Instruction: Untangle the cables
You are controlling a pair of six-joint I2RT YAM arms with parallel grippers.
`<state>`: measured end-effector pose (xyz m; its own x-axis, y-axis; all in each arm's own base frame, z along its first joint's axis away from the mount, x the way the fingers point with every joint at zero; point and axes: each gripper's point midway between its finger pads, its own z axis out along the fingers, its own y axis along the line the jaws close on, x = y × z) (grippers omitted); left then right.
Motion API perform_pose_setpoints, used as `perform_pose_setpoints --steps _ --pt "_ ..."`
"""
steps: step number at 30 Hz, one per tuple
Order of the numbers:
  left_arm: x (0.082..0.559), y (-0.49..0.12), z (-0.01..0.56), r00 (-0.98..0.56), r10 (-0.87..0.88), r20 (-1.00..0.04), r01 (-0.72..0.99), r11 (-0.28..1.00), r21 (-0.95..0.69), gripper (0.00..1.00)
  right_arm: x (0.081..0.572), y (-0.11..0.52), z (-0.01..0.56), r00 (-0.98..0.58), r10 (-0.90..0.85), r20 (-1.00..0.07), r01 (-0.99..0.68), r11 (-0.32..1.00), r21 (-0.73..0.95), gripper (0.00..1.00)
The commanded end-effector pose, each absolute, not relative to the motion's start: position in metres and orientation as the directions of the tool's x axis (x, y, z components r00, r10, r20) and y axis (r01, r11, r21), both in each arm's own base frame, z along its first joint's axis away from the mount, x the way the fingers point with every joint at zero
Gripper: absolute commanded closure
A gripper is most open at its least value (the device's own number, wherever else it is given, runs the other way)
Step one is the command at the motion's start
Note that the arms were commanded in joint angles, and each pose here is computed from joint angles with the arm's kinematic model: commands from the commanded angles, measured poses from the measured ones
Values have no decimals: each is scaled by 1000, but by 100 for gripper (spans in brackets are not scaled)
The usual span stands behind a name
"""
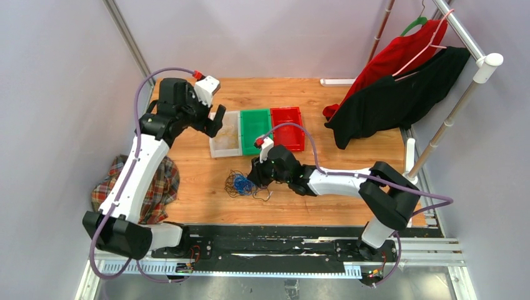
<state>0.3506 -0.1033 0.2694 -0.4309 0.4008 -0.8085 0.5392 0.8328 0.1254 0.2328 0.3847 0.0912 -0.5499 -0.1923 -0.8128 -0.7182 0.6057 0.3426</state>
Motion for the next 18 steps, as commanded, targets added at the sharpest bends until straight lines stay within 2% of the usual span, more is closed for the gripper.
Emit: perform_pose_setpoints --steps 1,3,5,6,10,18 --pt "338 -104 272 -416 385 -824 540 834 117 2 241 393 103 -539 -184 -822 -730 590 346 77" --pt "327 -112 262 -413 406 -815 599 795 92 2 244 391 114 -517 -170 -839 -733 594 332 86" --pt "306 -127 247 -395 449 -802 710 703 44 2 244 389 128 -493 -158 -856 -741 591 318 97" --pt "291 -135 238 -394 467 -792 764 645 0 1 244 387 135 -483 -151 -863 -746 587 315 99" --pt "250 -156 221 -346 482 -805 879 467 -99 6 234 386 163 -454 -123 -882 -777 539 325 100" --pt "208 -171 226 -196 475 -858 963 256 -78 9 201 396 203 -458 -65 -887 -842 353 409 99"
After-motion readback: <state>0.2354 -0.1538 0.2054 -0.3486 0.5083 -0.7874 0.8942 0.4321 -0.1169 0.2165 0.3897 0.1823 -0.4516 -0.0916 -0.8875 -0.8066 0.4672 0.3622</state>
